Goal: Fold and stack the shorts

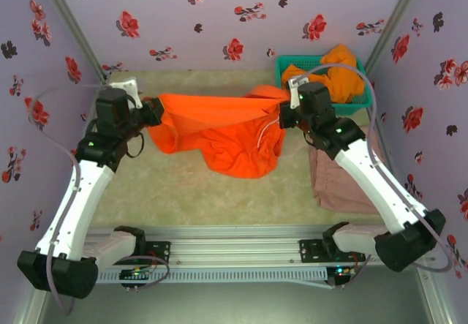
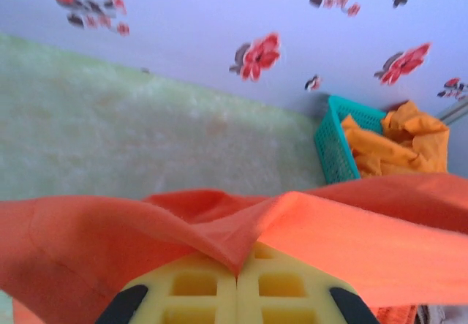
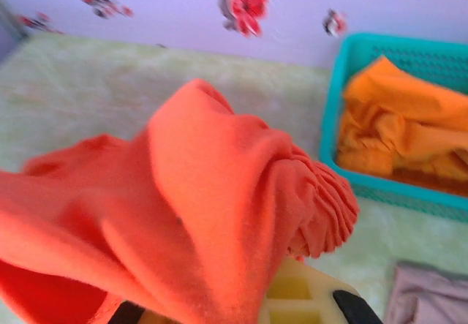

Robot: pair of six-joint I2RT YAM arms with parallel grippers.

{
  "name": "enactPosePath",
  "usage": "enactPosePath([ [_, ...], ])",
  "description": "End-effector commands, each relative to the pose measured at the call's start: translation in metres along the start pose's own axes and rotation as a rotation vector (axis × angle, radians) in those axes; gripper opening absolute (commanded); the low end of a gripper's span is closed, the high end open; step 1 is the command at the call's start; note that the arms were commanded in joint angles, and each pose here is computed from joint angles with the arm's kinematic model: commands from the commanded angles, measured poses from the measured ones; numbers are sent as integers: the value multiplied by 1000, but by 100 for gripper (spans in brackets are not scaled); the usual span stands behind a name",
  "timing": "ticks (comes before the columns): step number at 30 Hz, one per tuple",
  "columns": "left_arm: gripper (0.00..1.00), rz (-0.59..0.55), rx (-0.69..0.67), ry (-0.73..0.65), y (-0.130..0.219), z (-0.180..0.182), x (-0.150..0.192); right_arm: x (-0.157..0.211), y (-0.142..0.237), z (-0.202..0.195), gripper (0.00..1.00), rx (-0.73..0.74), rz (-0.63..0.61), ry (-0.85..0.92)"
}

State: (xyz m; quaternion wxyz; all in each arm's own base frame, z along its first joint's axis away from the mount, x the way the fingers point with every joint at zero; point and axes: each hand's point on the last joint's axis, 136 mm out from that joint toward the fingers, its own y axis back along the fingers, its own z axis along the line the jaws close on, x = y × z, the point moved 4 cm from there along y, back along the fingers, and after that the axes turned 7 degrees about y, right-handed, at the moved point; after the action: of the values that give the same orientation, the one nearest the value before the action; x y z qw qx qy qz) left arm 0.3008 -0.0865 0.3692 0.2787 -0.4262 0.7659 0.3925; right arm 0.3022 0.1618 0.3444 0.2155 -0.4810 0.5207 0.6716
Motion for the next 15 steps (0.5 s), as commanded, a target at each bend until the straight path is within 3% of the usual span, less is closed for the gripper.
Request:
enactPosePath([
  [1, 0, -82, -70, -70, 26, -1, -36, -26, 33, 20, 0, -114, -87, 23],
  [15, 0, -359, -84, -125, 99, -37, -151, -99, 122, 139, 0, -585, -368, 52],
])
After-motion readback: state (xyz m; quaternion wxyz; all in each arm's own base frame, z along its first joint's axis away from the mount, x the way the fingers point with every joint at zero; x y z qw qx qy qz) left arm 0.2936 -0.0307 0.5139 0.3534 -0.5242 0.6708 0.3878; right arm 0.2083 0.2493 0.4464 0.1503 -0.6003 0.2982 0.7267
